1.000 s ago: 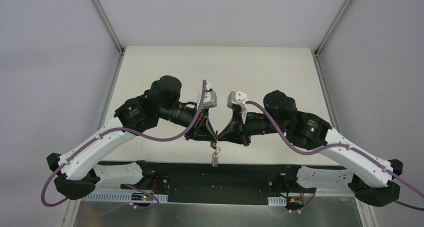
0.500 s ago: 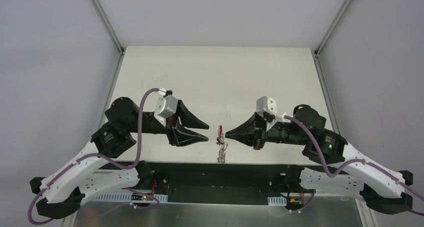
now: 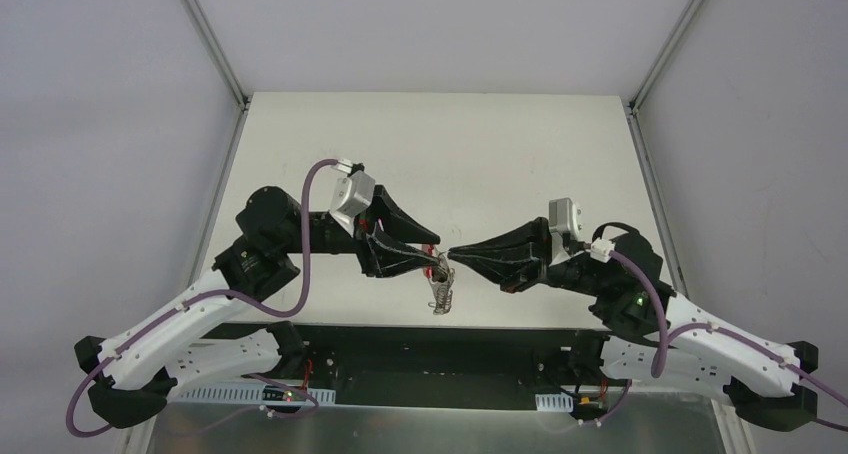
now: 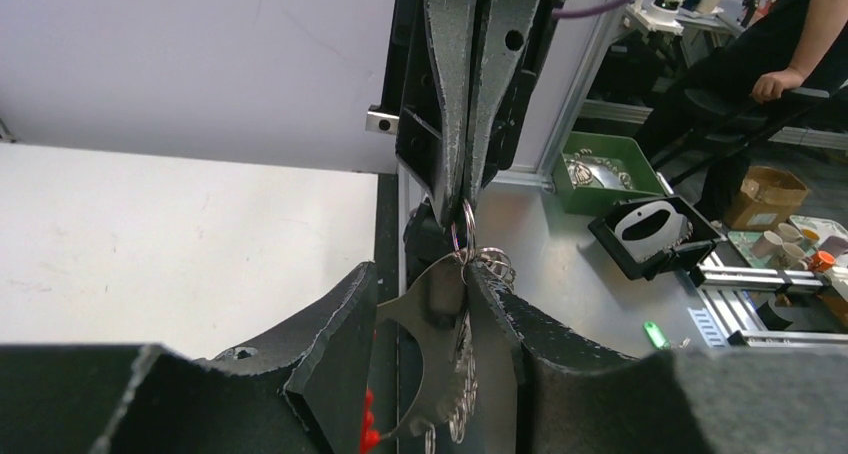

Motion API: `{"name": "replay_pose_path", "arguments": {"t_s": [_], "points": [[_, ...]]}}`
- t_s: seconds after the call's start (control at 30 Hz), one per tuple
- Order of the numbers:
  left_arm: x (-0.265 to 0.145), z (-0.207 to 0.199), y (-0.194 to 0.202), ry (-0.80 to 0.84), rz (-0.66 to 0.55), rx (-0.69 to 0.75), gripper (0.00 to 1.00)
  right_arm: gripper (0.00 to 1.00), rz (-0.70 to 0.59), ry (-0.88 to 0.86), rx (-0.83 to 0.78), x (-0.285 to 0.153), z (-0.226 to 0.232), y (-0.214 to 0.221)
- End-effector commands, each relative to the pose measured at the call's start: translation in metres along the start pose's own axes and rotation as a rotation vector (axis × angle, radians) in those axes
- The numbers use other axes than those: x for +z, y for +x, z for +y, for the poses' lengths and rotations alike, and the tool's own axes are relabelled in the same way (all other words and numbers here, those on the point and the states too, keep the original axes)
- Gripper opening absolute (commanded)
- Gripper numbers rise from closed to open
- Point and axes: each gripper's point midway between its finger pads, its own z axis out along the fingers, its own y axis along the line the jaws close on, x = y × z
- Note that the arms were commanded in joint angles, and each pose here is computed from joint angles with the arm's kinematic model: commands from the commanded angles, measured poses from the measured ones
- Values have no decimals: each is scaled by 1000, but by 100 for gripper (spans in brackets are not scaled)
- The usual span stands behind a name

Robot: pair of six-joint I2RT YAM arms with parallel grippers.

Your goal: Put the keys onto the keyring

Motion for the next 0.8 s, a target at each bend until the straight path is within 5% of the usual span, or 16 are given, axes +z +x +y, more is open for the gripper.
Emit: {"name": "replay_pose_path", "arguments": {"t_s": [0.0,0.77], "points": [[2,-15,-24,65,-85,35,38,0,-244,0,-55,3,2,-59],[-6,-13,-34,19,-129,75,37,0,-381,-41,-51,8,11,-78]]}}
